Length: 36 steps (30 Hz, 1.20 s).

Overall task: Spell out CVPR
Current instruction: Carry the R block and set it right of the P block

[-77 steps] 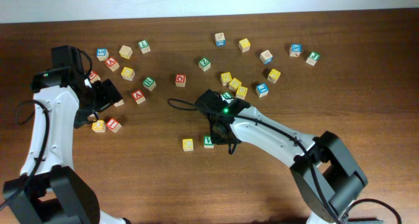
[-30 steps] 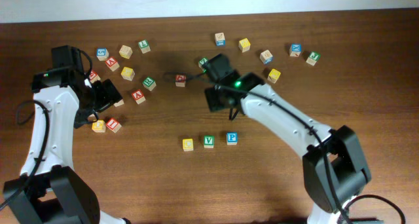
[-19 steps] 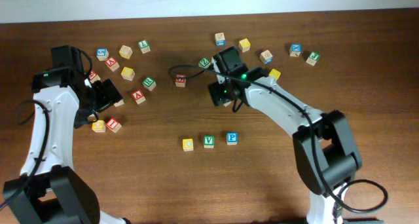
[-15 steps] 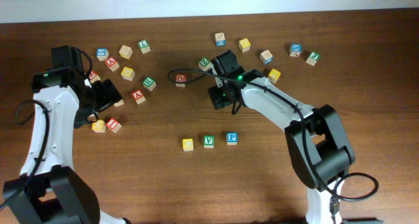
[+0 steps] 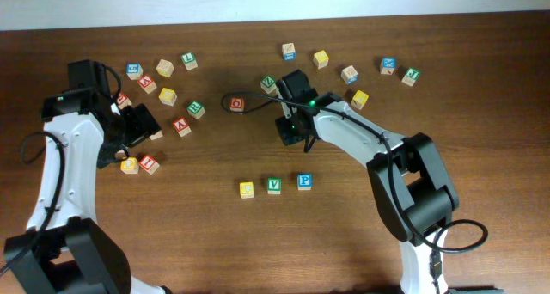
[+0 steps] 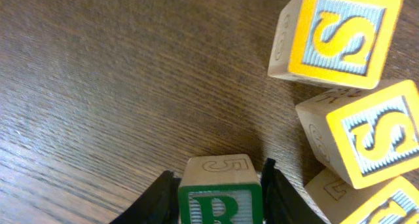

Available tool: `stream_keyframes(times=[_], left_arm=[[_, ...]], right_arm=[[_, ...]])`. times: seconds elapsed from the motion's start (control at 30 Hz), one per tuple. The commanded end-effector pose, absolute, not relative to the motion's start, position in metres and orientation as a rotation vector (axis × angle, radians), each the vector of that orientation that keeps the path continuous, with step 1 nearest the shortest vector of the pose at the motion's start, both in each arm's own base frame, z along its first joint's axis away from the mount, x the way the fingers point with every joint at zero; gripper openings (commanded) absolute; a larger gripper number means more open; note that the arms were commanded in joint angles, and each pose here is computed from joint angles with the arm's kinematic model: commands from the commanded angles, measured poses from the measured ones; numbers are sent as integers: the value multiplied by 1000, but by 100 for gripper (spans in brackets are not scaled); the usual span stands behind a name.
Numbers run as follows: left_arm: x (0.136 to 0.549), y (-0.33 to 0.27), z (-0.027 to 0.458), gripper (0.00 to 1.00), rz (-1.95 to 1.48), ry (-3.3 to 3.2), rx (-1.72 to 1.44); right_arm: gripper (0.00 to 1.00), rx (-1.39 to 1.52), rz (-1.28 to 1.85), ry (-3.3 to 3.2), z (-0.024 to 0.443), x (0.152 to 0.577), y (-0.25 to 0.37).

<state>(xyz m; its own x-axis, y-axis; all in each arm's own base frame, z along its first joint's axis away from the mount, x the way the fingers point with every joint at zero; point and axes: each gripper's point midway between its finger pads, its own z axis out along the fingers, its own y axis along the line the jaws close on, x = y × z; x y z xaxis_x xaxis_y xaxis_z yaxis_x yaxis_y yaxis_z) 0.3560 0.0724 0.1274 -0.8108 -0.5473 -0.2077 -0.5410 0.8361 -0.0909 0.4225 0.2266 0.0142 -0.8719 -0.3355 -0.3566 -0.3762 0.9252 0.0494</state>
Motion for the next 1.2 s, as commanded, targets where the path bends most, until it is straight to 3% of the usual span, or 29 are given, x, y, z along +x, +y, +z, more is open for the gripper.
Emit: stream_keyframes(times=[0.0, 0.03, 0.17, 0.33, 0.5, 0.67, 0.83, 1.17], left_arm=[[358, 74, 135, 99, -34, 2773, -813], [358, 74, 135, 99, -34, 2772, -813], [358, 74, 135, 99, -34, 2773, -813], [358, 74, 135, 99, -34, 2773, -813], [358, 74, 135, 99, -34, 2772, -813], [358, 74, 135, 99, -34, 2773, -813], [358, 74, 135, 99, -34, 2773, -813], [358, 74, 135, 99, -34, 2773, -813]], right_arm=[[28, -510, 167, 2738, 17, 427, 230], [24, -510, 167, 2740, 17, 427, 230], [24, -474, 175, 2739, 30, 425, 229], [23, -443, 111, 2759, 92, 409, 211], [18, -336, -28, 2922, 140, 348, 168], [18, -162, -135, 3108, 117, 306, 146], [24, 32, -80, 3162, 43, 284, 145], [27, 51, -87, 3098, 23, 293, 140]])
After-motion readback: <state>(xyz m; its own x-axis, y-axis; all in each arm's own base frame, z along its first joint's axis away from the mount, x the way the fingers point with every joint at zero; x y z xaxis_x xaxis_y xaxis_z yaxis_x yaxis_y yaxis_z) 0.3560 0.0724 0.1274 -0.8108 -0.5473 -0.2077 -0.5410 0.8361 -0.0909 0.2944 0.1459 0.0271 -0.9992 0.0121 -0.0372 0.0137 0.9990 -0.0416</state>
